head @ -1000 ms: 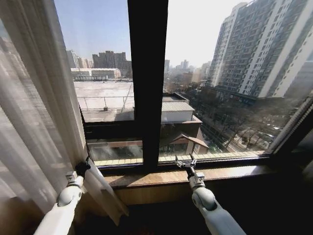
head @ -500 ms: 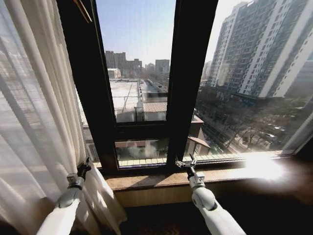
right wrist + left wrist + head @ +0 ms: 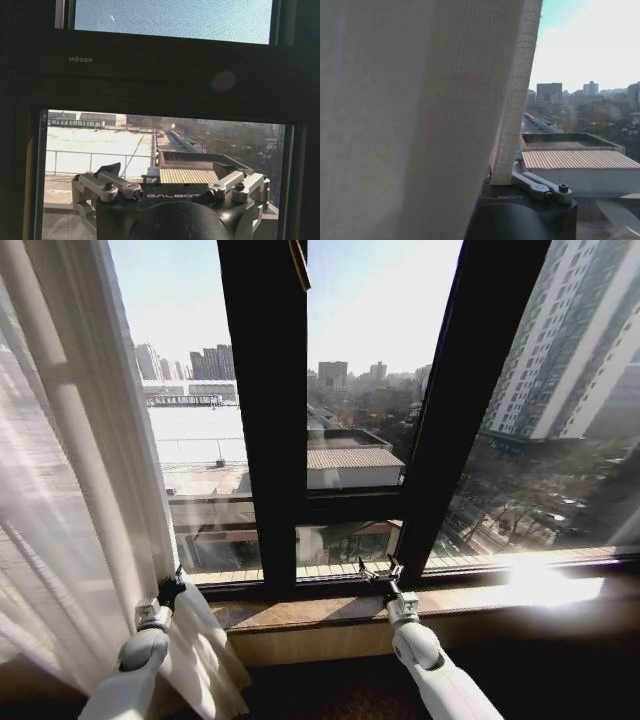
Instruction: Open the curtains by pulling them apart, changing their state from closed to fully open.
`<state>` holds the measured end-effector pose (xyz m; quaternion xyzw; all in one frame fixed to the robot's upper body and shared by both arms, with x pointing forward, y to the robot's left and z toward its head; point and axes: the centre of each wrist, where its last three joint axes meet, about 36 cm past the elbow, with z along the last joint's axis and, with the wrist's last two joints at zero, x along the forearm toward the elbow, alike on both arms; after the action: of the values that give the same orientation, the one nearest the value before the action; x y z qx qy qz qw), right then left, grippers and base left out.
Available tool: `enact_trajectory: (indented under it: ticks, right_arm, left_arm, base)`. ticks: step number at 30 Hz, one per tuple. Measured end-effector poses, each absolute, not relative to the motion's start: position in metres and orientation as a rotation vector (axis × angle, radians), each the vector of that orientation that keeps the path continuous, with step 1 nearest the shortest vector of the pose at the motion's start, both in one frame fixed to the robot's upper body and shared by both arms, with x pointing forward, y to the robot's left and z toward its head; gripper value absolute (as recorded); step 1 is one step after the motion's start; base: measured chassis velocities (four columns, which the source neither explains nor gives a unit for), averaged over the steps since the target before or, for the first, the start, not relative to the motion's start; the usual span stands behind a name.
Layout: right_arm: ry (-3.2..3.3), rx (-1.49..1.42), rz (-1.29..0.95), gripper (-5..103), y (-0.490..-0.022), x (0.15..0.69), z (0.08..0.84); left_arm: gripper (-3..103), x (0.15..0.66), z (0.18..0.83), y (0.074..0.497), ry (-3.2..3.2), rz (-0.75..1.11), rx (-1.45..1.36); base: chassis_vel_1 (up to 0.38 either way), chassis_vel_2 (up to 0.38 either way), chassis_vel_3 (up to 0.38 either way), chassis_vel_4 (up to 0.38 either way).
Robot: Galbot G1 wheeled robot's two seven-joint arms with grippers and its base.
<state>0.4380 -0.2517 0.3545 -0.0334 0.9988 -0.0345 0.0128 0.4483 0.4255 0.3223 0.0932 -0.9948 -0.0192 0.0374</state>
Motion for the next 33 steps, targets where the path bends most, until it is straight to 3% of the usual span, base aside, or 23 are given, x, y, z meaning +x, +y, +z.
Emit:
enact_trajectory:
  ticks: [25, 33]
  right_arm:
    - [3.112, -0.104, -0.107, 100, -0.252, 0.438, 0.354]
    - [3.112, -0.105, -0.107, 100, -0.252, 0.438, 0.354]
  left_arm:
    - [0, 0.433, 0.317, 0.421, -3.048, -0.054, 0.302]
    - [0, 0.427, 0.315, 0.417, -3.048, -0.05, 0.303]
  base:
    - [0.352, 0.351, -0.343, -0.344]
    - [0.155, 0.118, -0.118, -0.129]
